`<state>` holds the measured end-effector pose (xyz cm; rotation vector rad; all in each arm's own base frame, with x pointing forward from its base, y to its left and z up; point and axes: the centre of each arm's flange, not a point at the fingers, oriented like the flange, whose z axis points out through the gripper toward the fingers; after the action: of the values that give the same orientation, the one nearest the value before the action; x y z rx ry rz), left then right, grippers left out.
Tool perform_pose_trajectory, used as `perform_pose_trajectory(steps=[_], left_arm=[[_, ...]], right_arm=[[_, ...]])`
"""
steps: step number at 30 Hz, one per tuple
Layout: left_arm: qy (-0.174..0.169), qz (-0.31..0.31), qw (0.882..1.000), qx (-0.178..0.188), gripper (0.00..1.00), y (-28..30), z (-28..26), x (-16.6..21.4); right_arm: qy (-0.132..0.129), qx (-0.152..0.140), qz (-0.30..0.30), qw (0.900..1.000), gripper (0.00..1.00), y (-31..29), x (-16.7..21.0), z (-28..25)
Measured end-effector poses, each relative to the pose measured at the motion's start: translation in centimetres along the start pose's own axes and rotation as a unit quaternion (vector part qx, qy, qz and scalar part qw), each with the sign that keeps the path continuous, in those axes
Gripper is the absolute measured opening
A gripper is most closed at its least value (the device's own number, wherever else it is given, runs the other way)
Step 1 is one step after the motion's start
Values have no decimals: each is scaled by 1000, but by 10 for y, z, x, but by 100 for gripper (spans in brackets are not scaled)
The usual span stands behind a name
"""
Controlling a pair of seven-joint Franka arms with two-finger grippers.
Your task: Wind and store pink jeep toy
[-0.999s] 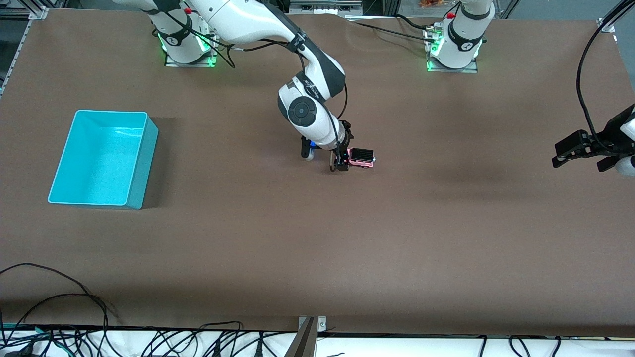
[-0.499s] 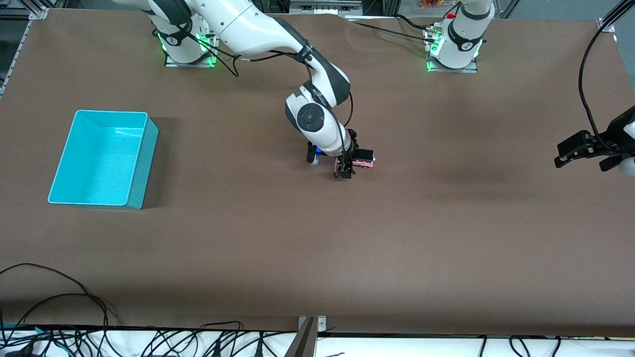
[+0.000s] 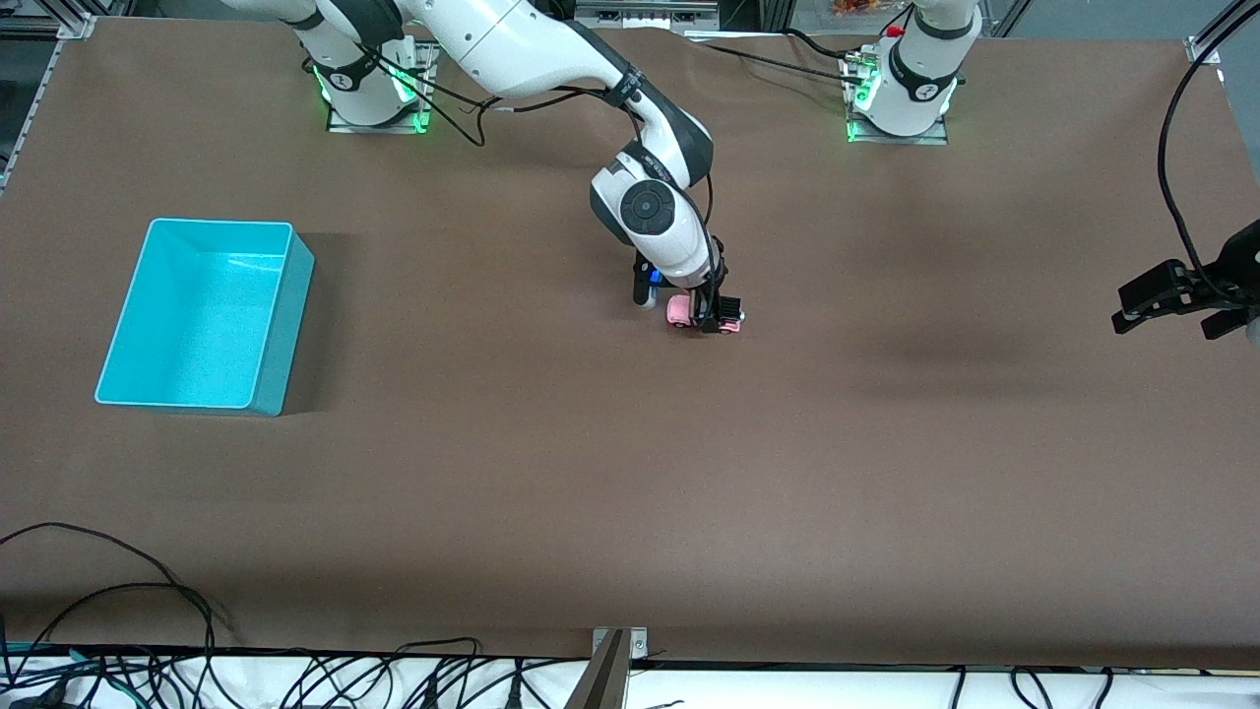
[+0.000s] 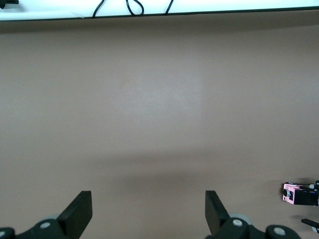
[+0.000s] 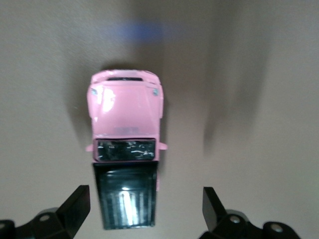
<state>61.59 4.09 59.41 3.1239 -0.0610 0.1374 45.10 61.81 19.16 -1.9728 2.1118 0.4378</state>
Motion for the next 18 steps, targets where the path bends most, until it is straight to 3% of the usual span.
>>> perform_pose_trajectory(steps=[11, 18], left_arm=[[0, -2, 1000, 0, 100, -2, 0, 0], [0, -2, 1000, 0, 100, -2, 0, 0]], right_arm=[[21, 4, -7, 1000, 99, -4, 14, 20], [24, 21, -4, 999, 64, -18, 18, 12]])
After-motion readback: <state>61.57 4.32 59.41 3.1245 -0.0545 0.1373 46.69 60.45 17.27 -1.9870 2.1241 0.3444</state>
